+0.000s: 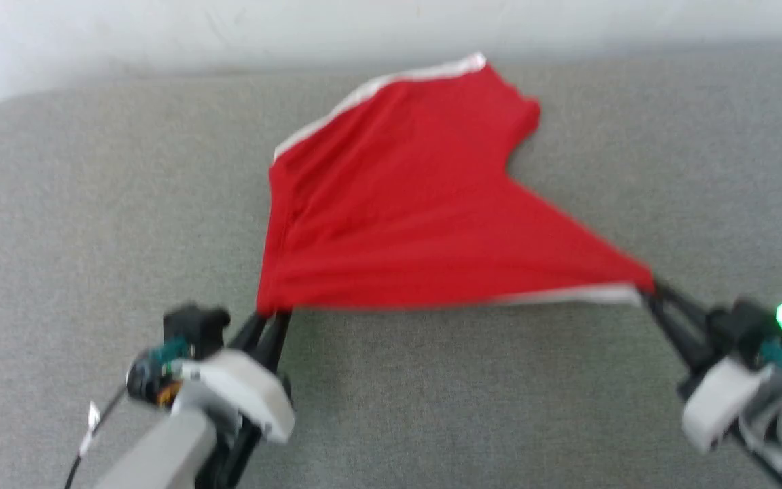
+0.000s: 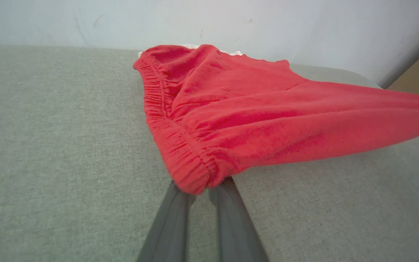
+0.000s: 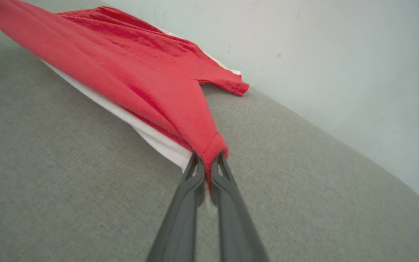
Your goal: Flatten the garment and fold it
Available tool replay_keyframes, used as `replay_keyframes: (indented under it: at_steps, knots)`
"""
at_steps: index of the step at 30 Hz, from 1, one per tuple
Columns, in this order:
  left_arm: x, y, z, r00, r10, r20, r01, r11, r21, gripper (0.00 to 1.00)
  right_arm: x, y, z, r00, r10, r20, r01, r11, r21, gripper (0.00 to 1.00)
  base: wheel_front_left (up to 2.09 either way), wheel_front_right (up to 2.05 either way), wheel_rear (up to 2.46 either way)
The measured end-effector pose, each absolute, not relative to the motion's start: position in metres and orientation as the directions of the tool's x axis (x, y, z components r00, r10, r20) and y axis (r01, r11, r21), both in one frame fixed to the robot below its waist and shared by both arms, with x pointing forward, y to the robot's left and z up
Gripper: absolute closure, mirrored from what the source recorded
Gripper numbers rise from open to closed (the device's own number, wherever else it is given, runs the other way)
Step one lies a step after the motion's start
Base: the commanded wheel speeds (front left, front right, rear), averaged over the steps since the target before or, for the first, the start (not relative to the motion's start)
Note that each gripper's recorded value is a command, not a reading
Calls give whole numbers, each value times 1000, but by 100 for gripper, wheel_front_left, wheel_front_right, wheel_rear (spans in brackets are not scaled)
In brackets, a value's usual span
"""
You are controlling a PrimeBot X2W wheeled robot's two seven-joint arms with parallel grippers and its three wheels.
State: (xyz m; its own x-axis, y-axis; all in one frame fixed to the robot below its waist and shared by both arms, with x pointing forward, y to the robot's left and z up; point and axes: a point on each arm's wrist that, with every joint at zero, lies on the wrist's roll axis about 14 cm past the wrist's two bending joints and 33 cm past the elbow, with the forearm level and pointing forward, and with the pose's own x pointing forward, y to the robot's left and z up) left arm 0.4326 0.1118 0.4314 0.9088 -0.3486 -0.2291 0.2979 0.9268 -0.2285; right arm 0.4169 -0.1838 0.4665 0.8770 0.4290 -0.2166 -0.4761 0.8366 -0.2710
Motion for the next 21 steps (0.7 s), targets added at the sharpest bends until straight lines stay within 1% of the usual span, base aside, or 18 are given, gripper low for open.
replay_keyframes:
  at_steps: [3, 6, 8, 13, 17, 21]
  knots:
    - [404, 118, 424, 910, -325, -258, 275, 938, -212, 100, 383, -182, 458, 877, 413, -245, -467, 853, -234, 100, 0, 0, 0]
    - [374, 126, 415, 910, -294, -293, 230, 944, -235, 100, 350, -179, 450, 879, 393, -271, -448, 875, -182, 100, 0, 0, 0]
    - [358, 131, 412, 910, -278, -308, 213, 950, -229, 100, 329, -176, 444, 877, 384, -290, -438, 887, -148, 100, 0, 0, 0]
    - [327, 133, 411, 907, -274, -321, 198, 948, -249, 100, 292, -176, 431, 869, 364, -336, -418, 903, -102, 100, 0, 0, 0]
    - [315, 139, 410, 911, -254, -326, 175, 951, -254, 100, 292, -174, 435, 871, 367, -326, -420, 901, -108, 100, 0, 0, 0]
    - [319, 142, 417, 923, -239, -301, 163, 953, -256, 100, 308, -166, 449, 875, 388, -290, -436, 892, -121, 100, 0, 0, 0]
